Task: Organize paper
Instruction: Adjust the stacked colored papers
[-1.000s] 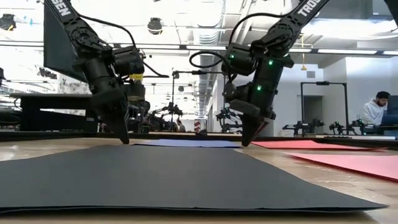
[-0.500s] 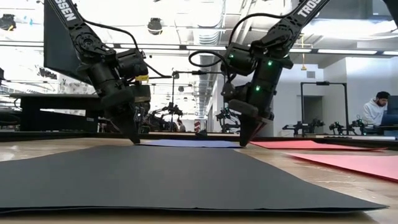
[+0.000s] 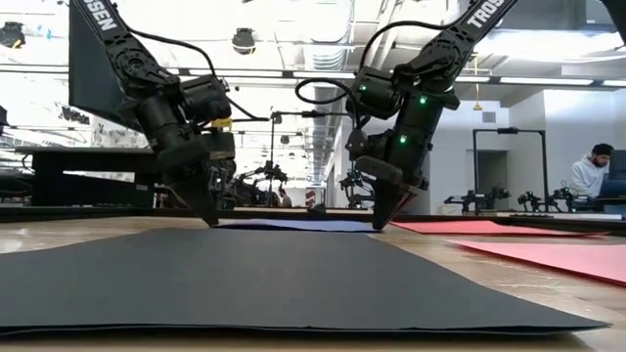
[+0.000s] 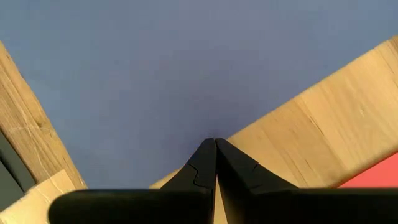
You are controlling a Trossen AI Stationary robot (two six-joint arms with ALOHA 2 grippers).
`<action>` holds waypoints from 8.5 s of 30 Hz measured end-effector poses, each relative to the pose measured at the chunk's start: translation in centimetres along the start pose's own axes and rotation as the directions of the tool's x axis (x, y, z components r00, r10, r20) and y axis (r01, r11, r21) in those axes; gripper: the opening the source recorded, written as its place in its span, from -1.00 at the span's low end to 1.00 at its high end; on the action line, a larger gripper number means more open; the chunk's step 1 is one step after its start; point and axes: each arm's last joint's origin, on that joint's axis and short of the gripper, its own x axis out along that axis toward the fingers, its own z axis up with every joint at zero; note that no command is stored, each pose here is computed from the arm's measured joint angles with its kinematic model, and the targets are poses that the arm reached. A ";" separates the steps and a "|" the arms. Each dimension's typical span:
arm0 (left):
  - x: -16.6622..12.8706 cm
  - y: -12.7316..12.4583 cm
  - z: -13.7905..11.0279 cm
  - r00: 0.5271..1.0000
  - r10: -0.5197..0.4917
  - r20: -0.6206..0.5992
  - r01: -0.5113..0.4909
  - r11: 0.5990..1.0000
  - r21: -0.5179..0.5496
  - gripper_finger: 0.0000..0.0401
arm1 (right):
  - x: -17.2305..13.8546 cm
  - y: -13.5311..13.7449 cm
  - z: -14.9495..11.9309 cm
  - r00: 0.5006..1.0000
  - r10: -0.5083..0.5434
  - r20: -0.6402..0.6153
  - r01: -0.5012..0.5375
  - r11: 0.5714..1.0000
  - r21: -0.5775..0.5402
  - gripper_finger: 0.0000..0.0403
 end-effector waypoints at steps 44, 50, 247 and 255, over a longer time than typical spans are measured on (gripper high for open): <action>4.0 -23.3 9.9 0.944 -0.321 0.081 0.248 0.848 0.468 -1.00 | -15.8 13.4 -18.1 0.957 -0.246 -0.152 0.278 0.926 0.256 -1.00; 6.8 -25.8 12.8 0.966 -0.259 0.001 0.227 0.847 0.480 -1.00 | -17.2 13.2 -21.1 0.895 -0.315 -0.315 0.422 0.827 0.372 -1.00; -2.0 -19.4 12.7 0.908 -0.271 0.320 0.093 0.874 0.476 -1.00 | -12.0 24.2 -27.7 0.897 0.048 -0.438 -0.159 0.962 -0.220 -1.00; -2.0 -19.7 12.3 0.916 -0.271 0.295 0.103 0.871 0.481 -1.00 | -12.4 24.2 -28.1 0.900 0.058 -0.433 -0.172 0.958 -0.228 -1.00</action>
